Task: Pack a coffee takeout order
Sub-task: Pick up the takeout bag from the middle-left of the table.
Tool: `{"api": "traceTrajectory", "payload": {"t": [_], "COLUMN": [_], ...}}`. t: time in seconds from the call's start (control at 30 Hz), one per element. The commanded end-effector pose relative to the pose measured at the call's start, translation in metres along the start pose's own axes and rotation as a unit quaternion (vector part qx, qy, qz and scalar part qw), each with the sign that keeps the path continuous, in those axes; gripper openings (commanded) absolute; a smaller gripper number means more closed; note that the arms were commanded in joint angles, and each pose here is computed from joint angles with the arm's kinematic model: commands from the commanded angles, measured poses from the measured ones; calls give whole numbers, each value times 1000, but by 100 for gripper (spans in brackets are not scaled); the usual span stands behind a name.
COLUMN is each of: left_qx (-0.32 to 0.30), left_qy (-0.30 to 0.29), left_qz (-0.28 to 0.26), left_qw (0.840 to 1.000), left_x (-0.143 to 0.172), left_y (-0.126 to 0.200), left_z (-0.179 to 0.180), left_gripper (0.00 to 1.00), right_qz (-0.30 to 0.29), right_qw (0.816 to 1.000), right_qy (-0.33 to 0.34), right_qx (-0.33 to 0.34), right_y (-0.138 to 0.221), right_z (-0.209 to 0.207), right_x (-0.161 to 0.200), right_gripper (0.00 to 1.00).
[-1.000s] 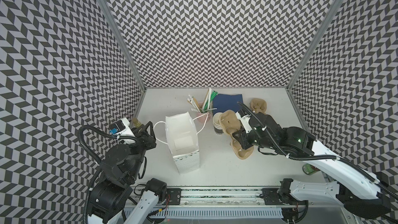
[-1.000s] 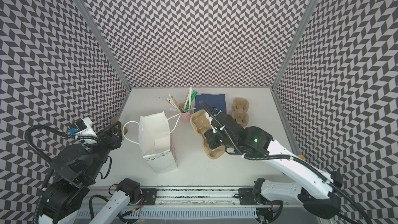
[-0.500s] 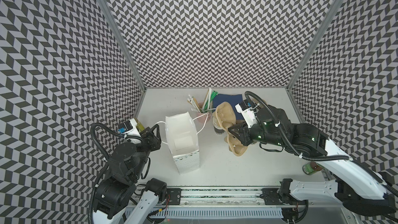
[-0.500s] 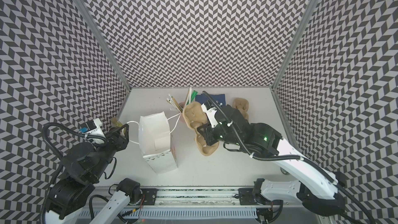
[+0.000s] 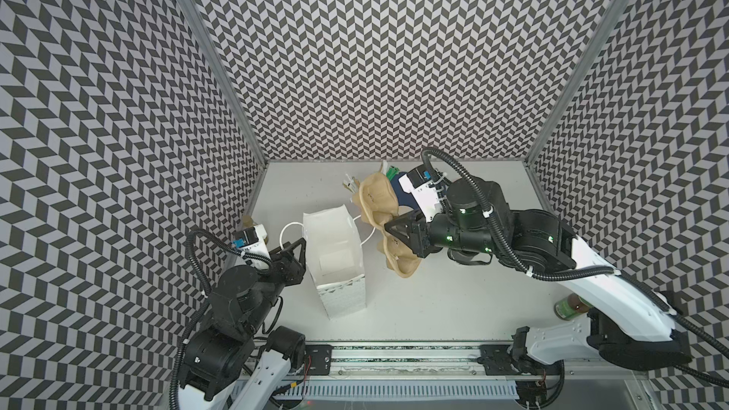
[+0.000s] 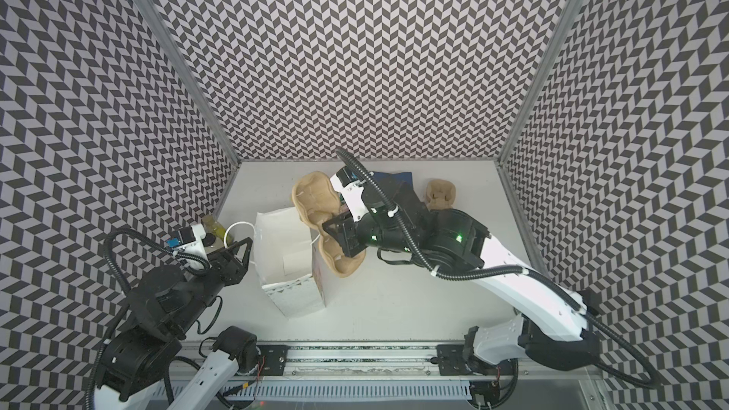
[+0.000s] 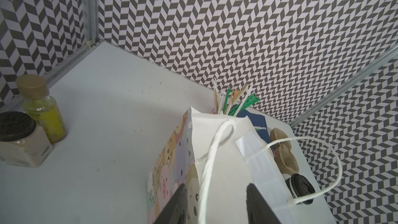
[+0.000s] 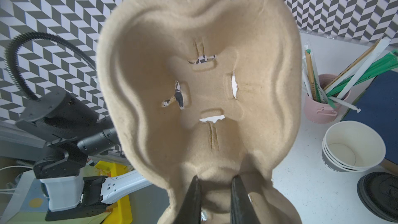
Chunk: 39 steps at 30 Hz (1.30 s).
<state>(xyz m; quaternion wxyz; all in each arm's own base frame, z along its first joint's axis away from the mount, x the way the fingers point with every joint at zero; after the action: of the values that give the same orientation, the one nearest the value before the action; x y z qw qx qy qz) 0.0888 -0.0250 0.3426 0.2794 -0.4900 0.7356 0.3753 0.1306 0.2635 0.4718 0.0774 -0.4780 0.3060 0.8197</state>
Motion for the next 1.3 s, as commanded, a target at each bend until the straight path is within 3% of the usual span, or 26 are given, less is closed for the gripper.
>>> {"api": "traceTrajectory", "payload": {"t": [0.0, 0.37, 0.6, 1.27], "left_qx": [-1, -15, -82, -52], "left_qy": [0, -14, -48, -51], "left_qz": [29, 116, 144, 169], "left_qw": [1000, 993, 985, 983], "left_x": [5, 17, 15, 9], "left_y": [3, -25, -36, -51], "left_z": [1, -1, 4, -9], "left_gripper": [46, 49, 46, 10], "right_qz": [-30, -43, -40, -41], "right_qw": [999, 998, 998, 996], "right_qy": [11, 26, 32, 46], "right_qx": [11, 30, 43, 70], "right_y": [12, 20, 23, 35], "right_z": [1, -1, -2, -6], "right_x": [-10, -14, -14, -15], "right_gripper": [0, 0, 0, 0]}}
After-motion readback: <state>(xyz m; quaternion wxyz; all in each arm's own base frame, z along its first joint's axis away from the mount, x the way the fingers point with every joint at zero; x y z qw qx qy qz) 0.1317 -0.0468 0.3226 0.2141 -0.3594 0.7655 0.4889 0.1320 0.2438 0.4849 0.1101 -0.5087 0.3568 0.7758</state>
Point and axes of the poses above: each gripper's point midway between its finger pads, its own y axis back along the fingers, its own z axis along the line the jaws close on, x = y × z, the point moved 10 cm from there along y, back along the fingers, and after that the axes turned 4 degrees about y, right-handed, at the moved point
